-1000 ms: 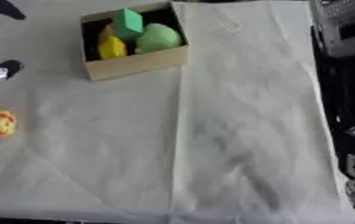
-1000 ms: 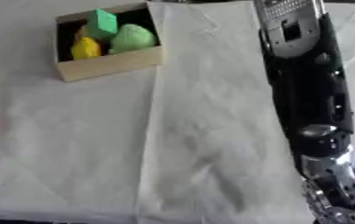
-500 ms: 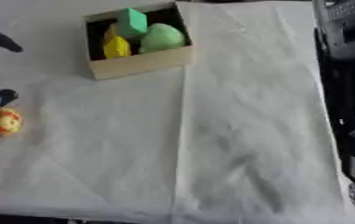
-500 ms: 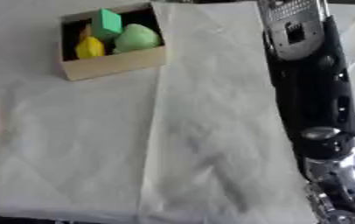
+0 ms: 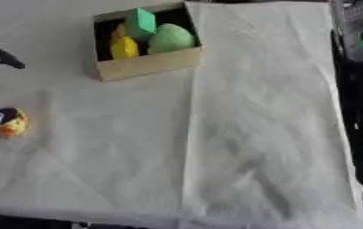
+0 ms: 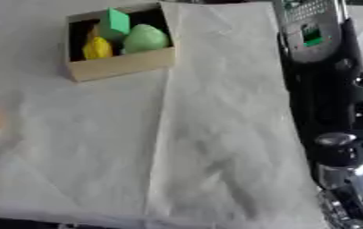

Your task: Pick up objects on the table and place them in the box.

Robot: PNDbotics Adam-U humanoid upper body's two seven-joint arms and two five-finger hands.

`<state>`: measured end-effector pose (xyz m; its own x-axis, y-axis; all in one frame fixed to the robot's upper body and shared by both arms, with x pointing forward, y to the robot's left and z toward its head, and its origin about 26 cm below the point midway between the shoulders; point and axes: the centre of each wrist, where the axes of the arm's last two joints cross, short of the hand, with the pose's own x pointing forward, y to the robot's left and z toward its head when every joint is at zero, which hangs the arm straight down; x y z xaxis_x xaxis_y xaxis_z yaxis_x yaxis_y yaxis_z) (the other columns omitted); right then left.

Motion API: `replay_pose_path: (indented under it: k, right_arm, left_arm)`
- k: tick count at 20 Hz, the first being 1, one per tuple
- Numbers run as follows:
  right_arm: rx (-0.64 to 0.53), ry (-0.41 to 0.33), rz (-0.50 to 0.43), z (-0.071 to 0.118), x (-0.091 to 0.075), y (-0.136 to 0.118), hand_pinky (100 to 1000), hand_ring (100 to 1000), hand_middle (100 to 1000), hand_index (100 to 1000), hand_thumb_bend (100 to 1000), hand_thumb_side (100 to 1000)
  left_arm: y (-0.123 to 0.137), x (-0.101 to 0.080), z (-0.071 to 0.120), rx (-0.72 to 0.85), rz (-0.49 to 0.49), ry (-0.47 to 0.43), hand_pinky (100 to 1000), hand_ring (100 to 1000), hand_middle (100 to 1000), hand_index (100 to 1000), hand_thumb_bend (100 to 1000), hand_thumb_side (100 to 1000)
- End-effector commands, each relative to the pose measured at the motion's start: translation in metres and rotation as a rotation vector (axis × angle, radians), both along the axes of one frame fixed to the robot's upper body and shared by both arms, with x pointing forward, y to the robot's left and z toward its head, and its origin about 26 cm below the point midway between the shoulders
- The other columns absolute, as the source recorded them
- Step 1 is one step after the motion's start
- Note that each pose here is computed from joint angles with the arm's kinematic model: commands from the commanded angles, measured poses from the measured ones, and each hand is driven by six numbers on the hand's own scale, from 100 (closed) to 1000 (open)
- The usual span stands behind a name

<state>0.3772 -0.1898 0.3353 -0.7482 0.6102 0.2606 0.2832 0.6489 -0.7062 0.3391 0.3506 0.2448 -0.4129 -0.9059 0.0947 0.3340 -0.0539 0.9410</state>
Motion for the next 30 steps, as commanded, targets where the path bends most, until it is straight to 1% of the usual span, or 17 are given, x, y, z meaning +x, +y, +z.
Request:
replay_pose_path:
  k: [1, 5, 9, 11, 15, 17, 20, 22, 24, 27, 28, 30]
  right_arm:
    - [0.004, -0.036, -0.007, 0.010, -0.006, -0.004, 706, 784, 710, 903, 100, 435]
    - [0.008, -0.030, -0.008, 0.008, -0.005, -0.005, 705, 784, 710, 903, 100, 434]
    - [0.010, -0.021, -0.008, 0.006, -0.004, -0.005, 704, 783, 709, 903, 100, 433]
    - [0.012, -0.018, -0.009, 0.005, -0.004, -0.005, 704, 784, 709, 903, 100, 434]
    - [0.015, -0.021, -0.005, 0.006, -0.004, -0.005, 705, 784, 709, 902, 100, 435]
    - [0.017, -0.021, -0.003, 0.006, -0.004, -0.004, 705, 784, 709, 902, 100, 434]
    - [0.019, -0.021, -0.004, 0.005, -0.004, -0.005, 705, 784, 709, 903, 100, 436]
    - [0.022, -0.020, -0.002, 0.005, -0.005, -0.005, 704, 783, 708, 903, 100, 437]
    - [0.024, -0.018, 0.001, 0.004, -0.005, -0.004, 704, 783, 708, 903, 100, 436]
    - [0.025, -0.018, -0.001, 0.005, -0.005, -0.005, 704, 783, 709, 903, 100, 436]
    - [0.025, -0.018, -0.003, 0.005, -0.005, -0.006, 704, 784, 709, 903, 100, 435]
    - [0.025, -0.016, -0.006, 0.004, -0.005, -0.006, 704, 784, 709, 903, 100, 434]
  left_arm:
    - [0.016, 0.001, 0.005, 0.073, 0.065, 0.001, 921, 965, 866, 919, 477, 393]
    - [0.030, 0.007, -0.010, 0.086, 0.125, 0.040, 915, 961, 858, 913, 467, 384]
    - [0.041, 0.013, -0.020, 0.088, 0.171, 0.057, 909, 956, 854, 910, 469, 368]
    - [0.044, 0.016, -0.026, 0.084, 0.188, 0.063, 902, 951, 847, 905, 443, 362]
    - [0.044, 0.023, -0.034, 0.071, 0.192, 0.084, 895, 946, 840, 896, 414, 372]
    - [0.042, 0.027, -0.038, 0.065, 0.192, 0.097, 885, 929, 833, 888, 397, 368]
    - [0.039, 0.032, -0.043, 0.072, 0.186, 0.110, 877, 899, 827, 872, 411, 366]
    - [0.036, 0.035, -0.047, 0.084, 0.180, 0.124, 876, 898, 826, 866, 409, 370]
    - [0.035, 0.038, -0.051, 0.089, 0.180, 0.135, 874, 897, 824, 861, 397, 356]
    - [0.033, 0.040, -0.054, 0.085, 0.180, 0.135, 858, 876, 801, 798, 310, 233]
    - [0.032, 0.040, -0.052, 0.086, 0.179, 0.128, 854, 870, 794, 785, 289, 208]
    - [0.029, 0.038, -0.045, 0.087, 0.168, 0.099, 849, 862, 783, 769, 249, 215]
